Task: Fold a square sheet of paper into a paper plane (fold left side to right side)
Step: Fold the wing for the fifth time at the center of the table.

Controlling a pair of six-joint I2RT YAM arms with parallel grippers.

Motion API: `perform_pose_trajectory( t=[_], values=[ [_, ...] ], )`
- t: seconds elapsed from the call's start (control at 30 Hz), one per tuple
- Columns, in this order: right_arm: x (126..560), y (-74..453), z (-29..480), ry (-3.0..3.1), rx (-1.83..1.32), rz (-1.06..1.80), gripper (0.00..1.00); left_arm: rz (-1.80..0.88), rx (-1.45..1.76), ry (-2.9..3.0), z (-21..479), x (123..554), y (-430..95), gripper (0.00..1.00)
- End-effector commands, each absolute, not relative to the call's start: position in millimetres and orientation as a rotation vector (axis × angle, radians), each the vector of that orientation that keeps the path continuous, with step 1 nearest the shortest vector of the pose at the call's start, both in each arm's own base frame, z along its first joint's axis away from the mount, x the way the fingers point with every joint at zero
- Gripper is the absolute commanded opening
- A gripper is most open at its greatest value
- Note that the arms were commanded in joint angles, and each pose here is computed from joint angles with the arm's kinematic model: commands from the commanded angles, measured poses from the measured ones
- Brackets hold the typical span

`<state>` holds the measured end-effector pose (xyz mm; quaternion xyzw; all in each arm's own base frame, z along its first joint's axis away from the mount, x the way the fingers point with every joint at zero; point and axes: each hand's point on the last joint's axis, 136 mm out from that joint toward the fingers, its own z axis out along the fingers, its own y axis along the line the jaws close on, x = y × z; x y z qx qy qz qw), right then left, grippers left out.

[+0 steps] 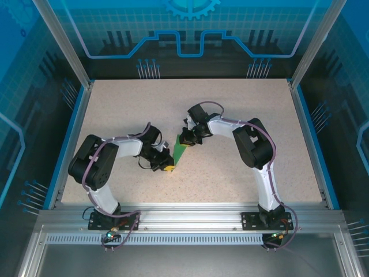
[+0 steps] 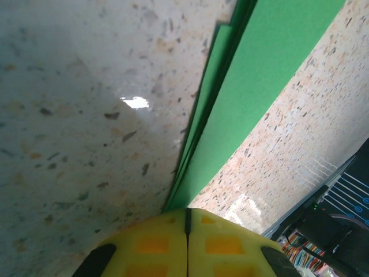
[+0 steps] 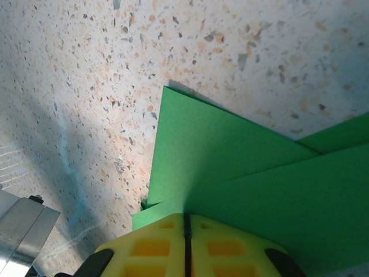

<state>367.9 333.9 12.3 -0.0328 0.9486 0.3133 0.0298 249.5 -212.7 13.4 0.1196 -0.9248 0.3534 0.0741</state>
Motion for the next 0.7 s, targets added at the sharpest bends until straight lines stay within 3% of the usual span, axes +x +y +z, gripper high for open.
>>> perform_pose_trajectory(
  t=[0.0,0.23,0.4,0.47,0.67],
  values=[
    [356,304,-29,3.054,-0.050,0.715,0.09,0.888,0.390,-2.727,-5,211,-195,0.05],
    [363,308,-18,3.017,-0.095,0.732,0.10,0.900,0.365,-2.745,6,203,-191,0.04],
    [384,318,19,2.904,-0.163,0.781,0.15,0.965,0.329,-2.835,31,217,-192,0.07],
    [393,318,39,2.854,-0.185,0.763,0.19,0.981,0.320,-2.885,42,227,-192,0.08],
    [397,302,84,2.781,-0.163,0.625,0.48,0.951,0.361,-3.109,72,261,-177,0.19]
  ],
)
